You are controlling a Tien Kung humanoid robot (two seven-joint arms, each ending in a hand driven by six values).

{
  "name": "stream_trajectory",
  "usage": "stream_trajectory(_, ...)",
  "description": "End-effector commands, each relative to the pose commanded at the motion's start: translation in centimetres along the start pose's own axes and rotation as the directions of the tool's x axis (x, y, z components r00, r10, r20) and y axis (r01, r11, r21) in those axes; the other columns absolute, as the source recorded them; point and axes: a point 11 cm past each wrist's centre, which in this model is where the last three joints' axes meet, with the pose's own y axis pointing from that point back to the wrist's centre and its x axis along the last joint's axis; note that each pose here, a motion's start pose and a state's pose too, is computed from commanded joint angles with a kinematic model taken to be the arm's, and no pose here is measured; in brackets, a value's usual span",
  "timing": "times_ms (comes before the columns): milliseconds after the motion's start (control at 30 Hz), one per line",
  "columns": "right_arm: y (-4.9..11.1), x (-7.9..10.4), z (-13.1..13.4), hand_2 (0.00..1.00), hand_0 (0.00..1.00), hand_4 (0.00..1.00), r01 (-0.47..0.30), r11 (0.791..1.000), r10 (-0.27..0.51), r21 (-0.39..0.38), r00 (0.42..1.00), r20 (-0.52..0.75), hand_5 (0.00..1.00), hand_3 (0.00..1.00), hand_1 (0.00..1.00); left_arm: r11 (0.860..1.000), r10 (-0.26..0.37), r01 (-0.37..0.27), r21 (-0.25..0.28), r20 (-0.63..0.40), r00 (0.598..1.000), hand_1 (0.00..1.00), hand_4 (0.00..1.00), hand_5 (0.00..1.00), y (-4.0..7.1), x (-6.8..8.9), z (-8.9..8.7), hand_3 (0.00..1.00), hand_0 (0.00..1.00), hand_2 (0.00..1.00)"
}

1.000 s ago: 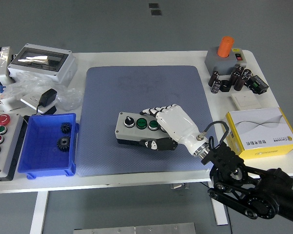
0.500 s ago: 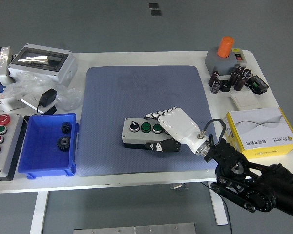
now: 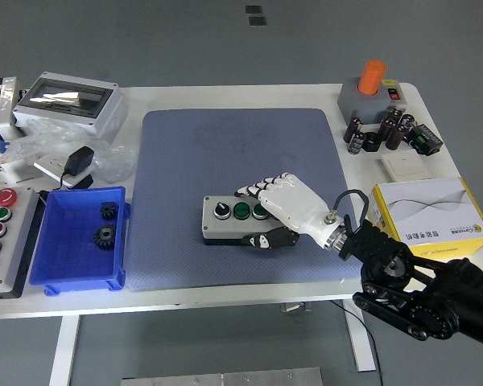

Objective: Pick up the button,place it on the desk,press the button,press the button

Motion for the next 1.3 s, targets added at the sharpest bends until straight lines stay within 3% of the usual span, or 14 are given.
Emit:
stream_trajectory(400,0.0,0.2,-0.1,0.800,0.572,0.805,-0.017,1.000,0.017,-0.006,0.999,0.031,0.155,0.914,0.731,1.000,-0.004,0.003,-0.007,-0.005,1.000,0.681,0.719,0.285,0.0,0.0,0.0,0.663,0.677,0.590)
stream_trajectory(533,0.2,1.2,-0.6,0.800,0.572,0.805,-0.040,0.999,0.039,0.003,0.994,0.098,0.155,0.914,0.731,1.000,-0.010,0.010,-0.015,-0.007,1.000,0.681,0.719,0.285,0.0,0.0,0.1,0.663,0.677,0.590)
stream_trajectory(767,0.7,4.6,-1.7,0.801,0.576,0.816,-0.113,0.992,0.088,0.064,0.949,0.304,0.167,0.934,0.729,0.999,-0.022,0.022,-0.023,-0.006,1.000,0.681,0.715,0.288,0.0,-0.1,0.1,0.665,0.677,0.591)
stream_trajectory(800,0.9,5.2,-1.8,0.834,0.588,0.854,-0.134,0.989,0.107,0.061,0.936,0.334,0.211,0.998,0.733,0.999,-0.024,0.024,-0.024,-0.005,1.000,0.681,0.717,0.287,0.0,-0.2,0.1,0.667,0.677,0.594)
stream_trajectory(867,1.3,6.5,-1.5,0.834,0.588,0.854,-0.180,0.983,0.158,0.027,0.917,0.367,0.211,0.998,0.733,0.999,-0.025,0.025,-0.026,-0.005,1.000,0.681,0.717,0.287,0.0,-0.2,0.2,0.667,0.677,0.594)
stream_trajectory(967,2.1,8.7,-0.9,0.834,0.588,0.854,-0.243,0.970,0.236,-0.022,0.914,0.329,0.211,0.998,0.733,0.999,-0.027,0.026,-0.024,-0.004,1.000,0.681,0.717,0.287,0.0,-0.2,0.1,0.667,0.677,0.594)
stream_trajectory(1000,2.4,9.2,-0.6,0.868,0.619,0.886,-0.239,0.971,0.237,-0.032,0.922,0.305,0.324,0.998,0.759,0.999,-0.026,0.026,-0.022,-0.004,1.000,0.681,0.719,0.282,0.0,-0.2,0.0,0.664,0.677,0.592)
stream_trajectory(1167,3.7,10.6,0.1,0.868,0.619,0.886,-0.150,0.987,0.159,-0.065,0.970,0.186,0.324,0.998,0.759,1.000,-0.019,0.019,-0.012,-0.005,1.000,0.681,0.719,0.282,0.0,-0.1,-0.2,0.664,0.677,0.592)
stream_trajectory(1200,3.8,10.6,0.1,0.441,0.337,0.609,-0.119,0.990,0.130,-0.072,0.978,0.166,0.200,0.853,0.495,1.000,-0.018,0.018,-0.011,-0.005,1.000,0.681,0.719,0.282,0.0,-0.1,-0.2,0.663,0.677,0.592)
stream_trajectory(1300,4.1,10.4,-0.2,0.441,0.337,0.609,-0.029,0.994,0.046,-0.106,0.986,0.163,0.200,0.853,0.495,1.000,-0.017,0.017,-0.009,-0.005,1.000,0.681,0.719,0.282,0.0,0.0,-0.3,0.663,0.677,0.592)
